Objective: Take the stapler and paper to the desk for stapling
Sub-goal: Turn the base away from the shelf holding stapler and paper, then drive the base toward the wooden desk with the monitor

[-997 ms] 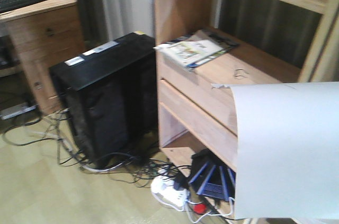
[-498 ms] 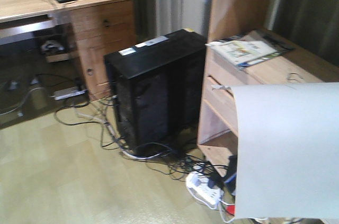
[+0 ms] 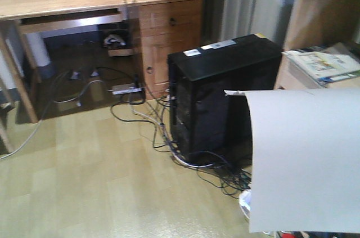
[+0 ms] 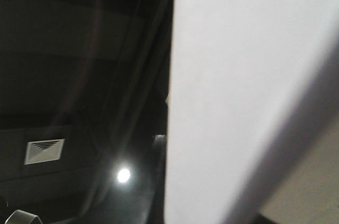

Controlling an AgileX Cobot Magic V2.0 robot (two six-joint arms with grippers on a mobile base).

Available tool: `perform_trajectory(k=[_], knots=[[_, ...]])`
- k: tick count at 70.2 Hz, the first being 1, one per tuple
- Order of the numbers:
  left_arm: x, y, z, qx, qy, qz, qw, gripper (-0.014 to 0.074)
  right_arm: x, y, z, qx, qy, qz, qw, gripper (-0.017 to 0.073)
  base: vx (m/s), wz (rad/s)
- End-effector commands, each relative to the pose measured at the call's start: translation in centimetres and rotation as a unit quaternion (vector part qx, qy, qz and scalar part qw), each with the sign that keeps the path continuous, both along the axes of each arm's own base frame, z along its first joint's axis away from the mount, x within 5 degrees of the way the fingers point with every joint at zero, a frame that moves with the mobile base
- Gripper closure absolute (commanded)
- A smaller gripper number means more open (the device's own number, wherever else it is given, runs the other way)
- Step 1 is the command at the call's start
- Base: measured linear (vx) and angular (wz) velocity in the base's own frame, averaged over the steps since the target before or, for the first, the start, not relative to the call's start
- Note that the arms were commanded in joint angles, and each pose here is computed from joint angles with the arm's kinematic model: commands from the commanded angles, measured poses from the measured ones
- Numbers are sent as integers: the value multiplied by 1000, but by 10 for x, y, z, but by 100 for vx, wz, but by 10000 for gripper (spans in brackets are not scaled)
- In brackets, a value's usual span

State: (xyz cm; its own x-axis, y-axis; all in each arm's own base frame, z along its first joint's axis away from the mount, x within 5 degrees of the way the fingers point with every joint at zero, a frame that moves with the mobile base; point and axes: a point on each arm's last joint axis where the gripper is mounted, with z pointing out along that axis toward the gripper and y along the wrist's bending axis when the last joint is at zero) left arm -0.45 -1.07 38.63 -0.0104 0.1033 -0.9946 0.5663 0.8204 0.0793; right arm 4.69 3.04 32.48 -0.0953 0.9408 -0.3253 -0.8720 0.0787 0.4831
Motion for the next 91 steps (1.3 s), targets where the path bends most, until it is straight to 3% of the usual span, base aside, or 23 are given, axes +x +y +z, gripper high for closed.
perform_trajectory(k=[1,58,91], knots=[[-1,1,18,-42,-53,4,998,601,-3,-1,9,7,-29,-1,1000,565,1,44],[-1,1,18,-42,-53,4,998,601,-3,-1,9,7,-29,-1,1000,565,8,40],[-1,1,18,-42,-53,4,998,601,-3,-1,9,7,-29,-1,1000,565,18,16]])
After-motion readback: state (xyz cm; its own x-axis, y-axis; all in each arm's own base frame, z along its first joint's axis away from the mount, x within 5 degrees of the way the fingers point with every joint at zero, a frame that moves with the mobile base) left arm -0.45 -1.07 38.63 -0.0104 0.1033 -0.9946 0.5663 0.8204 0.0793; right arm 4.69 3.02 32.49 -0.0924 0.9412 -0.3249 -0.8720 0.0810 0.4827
